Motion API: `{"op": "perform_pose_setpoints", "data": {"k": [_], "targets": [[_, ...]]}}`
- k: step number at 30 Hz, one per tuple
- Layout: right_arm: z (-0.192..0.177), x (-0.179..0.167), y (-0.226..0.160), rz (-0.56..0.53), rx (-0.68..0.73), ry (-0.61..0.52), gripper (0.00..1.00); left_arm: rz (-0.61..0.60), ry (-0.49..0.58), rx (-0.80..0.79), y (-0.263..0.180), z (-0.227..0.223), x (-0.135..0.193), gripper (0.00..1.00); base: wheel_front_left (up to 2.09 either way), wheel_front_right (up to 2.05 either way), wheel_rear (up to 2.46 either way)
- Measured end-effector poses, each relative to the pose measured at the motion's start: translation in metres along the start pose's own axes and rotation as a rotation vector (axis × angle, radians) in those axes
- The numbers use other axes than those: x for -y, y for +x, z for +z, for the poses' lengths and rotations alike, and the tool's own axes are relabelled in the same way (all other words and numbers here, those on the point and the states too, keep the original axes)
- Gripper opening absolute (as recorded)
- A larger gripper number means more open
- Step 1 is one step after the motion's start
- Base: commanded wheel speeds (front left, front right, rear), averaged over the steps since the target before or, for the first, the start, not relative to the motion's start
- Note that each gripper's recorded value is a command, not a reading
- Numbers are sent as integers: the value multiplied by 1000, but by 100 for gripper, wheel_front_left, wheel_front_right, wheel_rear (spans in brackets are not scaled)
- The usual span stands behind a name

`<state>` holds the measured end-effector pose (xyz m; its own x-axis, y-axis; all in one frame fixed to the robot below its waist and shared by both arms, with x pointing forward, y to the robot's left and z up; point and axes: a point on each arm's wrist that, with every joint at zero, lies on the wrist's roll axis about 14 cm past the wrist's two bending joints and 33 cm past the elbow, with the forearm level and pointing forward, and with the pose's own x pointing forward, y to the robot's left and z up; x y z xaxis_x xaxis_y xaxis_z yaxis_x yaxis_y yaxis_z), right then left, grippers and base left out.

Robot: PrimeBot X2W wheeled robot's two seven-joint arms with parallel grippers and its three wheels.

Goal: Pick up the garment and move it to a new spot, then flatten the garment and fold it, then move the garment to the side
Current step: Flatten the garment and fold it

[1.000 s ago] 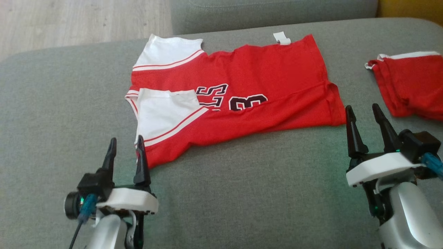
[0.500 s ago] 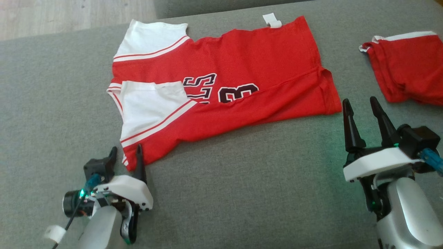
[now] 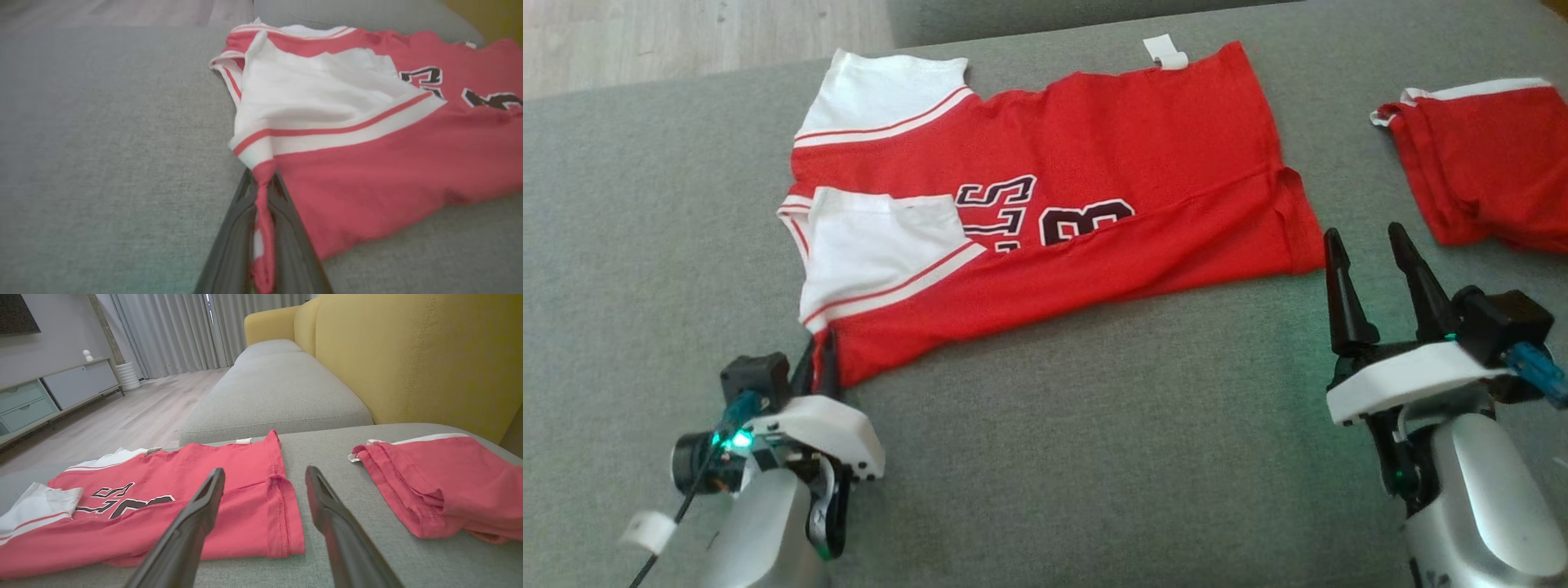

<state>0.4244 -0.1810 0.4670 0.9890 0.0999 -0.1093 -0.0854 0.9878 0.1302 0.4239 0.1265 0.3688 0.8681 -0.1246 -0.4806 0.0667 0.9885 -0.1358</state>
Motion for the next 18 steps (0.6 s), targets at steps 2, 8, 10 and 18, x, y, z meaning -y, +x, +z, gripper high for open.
{"op": "perform_pose_setpoints", "data": {"k": [2, 8, 10, 18], "targets": [[-5, 2, 1, -5, -32, -14, 100, -1, -11, 81, -1, 16, -1, 0, 0, 0, 0], [-20, 23, 11, -76, -129, -47, 100, -13, -21, 317, -10, 71, 1, 0, 0, 0, 0], [-27, 21, 15, -84, -166, -20, 100, -19, -9, 333, -13, 76, 1, 0, 0, 0, 0], [-60, 18, 30, -95, -329, 31, 100, -48, 20, 346, -17, 80, 6, 0, 0, 0, 0]]}}
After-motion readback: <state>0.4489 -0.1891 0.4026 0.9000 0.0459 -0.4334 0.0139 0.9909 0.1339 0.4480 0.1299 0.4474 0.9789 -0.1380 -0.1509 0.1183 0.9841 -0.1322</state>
